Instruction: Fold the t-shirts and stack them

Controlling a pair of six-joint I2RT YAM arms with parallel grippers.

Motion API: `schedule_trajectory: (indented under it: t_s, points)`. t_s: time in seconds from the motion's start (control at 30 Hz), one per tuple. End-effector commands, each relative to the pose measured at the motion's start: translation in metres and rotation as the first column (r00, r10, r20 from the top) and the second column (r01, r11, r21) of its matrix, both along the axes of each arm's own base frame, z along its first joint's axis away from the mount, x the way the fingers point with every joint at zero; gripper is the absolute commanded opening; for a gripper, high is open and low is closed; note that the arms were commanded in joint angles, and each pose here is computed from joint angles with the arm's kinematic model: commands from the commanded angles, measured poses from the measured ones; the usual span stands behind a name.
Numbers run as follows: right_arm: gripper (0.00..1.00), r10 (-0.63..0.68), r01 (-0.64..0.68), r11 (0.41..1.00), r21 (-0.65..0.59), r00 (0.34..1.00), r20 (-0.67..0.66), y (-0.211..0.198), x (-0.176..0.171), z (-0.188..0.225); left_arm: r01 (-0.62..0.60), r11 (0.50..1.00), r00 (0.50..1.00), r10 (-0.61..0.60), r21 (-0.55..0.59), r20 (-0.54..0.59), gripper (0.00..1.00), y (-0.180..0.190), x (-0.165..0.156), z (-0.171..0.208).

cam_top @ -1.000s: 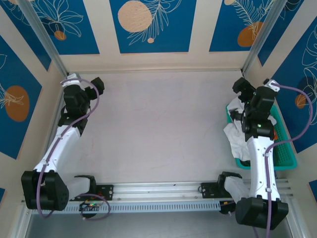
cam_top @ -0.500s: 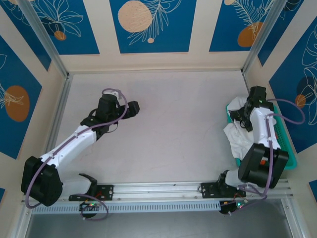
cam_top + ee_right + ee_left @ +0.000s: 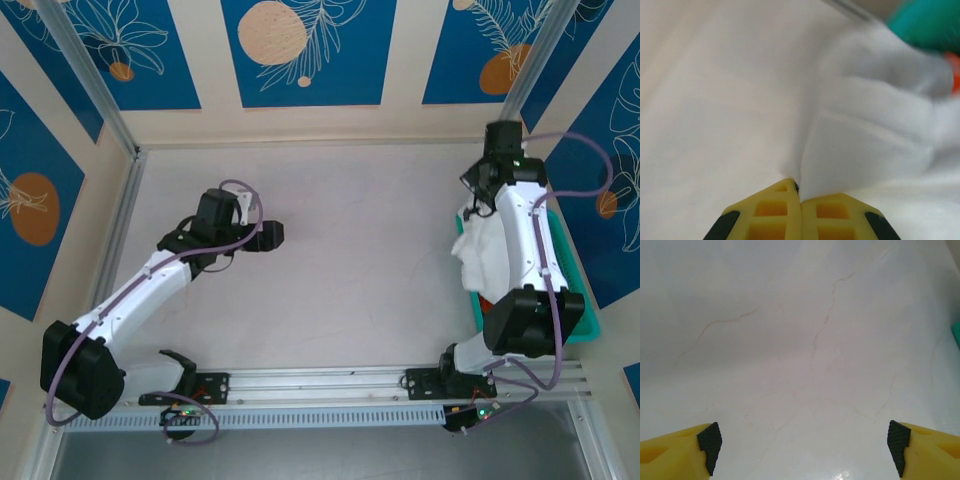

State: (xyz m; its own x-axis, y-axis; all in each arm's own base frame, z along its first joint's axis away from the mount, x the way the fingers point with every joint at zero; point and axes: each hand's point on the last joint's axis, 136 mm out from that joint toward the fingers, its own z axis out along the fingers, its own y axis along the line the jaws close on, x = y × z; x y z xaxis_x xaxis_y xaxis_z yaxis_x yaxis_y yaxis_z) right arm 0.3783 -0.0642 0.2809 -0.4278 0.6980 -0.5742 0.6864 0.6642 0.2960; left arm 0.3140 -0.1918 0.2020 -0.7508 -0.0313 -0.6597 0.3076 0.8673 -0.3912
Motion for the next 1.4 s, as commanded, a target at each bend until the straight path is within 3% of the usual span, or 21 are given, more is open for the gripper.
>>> schedule_trajectory:
  t_s: [0.0,0.07,0.17,0.3,0.47,0.57,0.63,0.67,0.7,0.73,0.8,0.87,0.97,1.03,1.1,1.2,1.37]
  points:
    - [0.00,0.051,-0.030,0.995,-0.098,0.973,0.223,0.024,0.003,0.092,0.055,0.998,0.994,-0.057,0.014,0.089,0.88,-0.008,0.005,0.036]
    - [0.00,0.149,-0.126,0.988,-0.090,0.931,0.334,0.060,0.015,0.126,0.012,0.998,0.991,-0.019,0.056,0.131,0.88,0.001,0.011,0.051]
    - [0.00,0.325,-0.329,0.941,-0.085,0.800,0.504,0.132,0.031,0.177,-0.175,0.969,0.970,0.138,0.177,0.200,0.93,0.039,0.021,0.073]
    - [0.00,0.507,-0.587,0.804,-0.092,0.597,0.622,0.237,0.031,0.221,-0.493,0.804,0.853,0.371,0.333,0.367,0.99,0.113,0.017,0.108]
    - [0.00,0.608,-0.761,0.631,-0.153,0.362,0.706,0.328,0.012,0.263,-0.637,0.697,0.742,0.436,0.330,0.510,1.00,0.153,-0.001,0.137]
    - [0.00,0.598,-0.775,0.628,-0.076,0.417,0.685,0.339,0.021,0.248,-0.697,0.636,0.694,0.480,0.332,0.537,1.00,0.171,-0.010,0.142]
    - [0.05,0.627,-0.768,0.636,-0.075,0.458,0.630,0.343,0.035,0.222,-0.694,0.621,0.704,0.479,0.363,0.525,1.00,0.174,-0.010,0.138]
    - [0.19,0.637,-0.744,0.664,-0.075,0.510,0.579,0.338,0.046,0.201,-0.689,0.617,0.713,0.485,0.379,0.507,1.00,0.175,-0.010,0.133]
    - [0.39,0.629,-0.696,0.715,-0.066,0.599,0.496,0.325,0.059,0.173,-0.689,0.613,0.718,0.502,0.387,0.482,1.00,0.177,-0.010,0.128]
    - [0.52,0.597,-0.642,0.766,-0.031,0.693,0.404,0.306,0.068,0.145,-0.684,0.617,0.725,0.517,0.389,0.455,1.00,0.179,-0.010,0.122]
    - [0.66,0.474,-0.497,0.861,0.110,0.862,0.178,0.254,0.077,0.084,-0.661,0.648,0.748,0.530,0.378,0.400,1.00,0.177,-0.008,0.109]
    - [0.71,0.411,-0.407,0.886,0.220,0.911,0.028,0.225,0.070,0.048,-0.618,0.695,0.785,0.528,0.366,0.322,1.00,0.171,-0.004,0.091]
    - [0.72,0.479,-0.463,0.859,0.219,0.877,-0.024,0.221,0.063,0.026,-0.558,0.741,0.825,0.544,0.374,0.153,1.00,0.160,-0.001,0.054]
    - [0.72,0.570,-0.554,0.784,0.279,0.821,0.031,0.241,0.057,0.015,-0.528,0.759,0.822,0.569,0.380,0.006,1.00,0.154,0.000,0.022]
    - [0.70,0.605,-0.566,0.725,0.393,0.795,0.030,0.256,0.042,-0.014,-0.492,0.797,0.818,0.560,0.350,-0.126,1.00,0.143,0.003,-0.006]
    - [0.62,0.664,-0.537,0.646,0.542,0.746,-0.052,0.281,0.011,-0.070,-0.482,0.810,0.785,0.569,0.334,-0.247,0.99,0.141,0.005,-0.034]
    - [0.54,0.812,-0.533,0.492,0.689,0.567,-0.142,0.340,-0.035,-0.139,-0.454,0.789,0.708,0.601,0.413,-0.370,0.89,0.153,-0.021,-0.067]
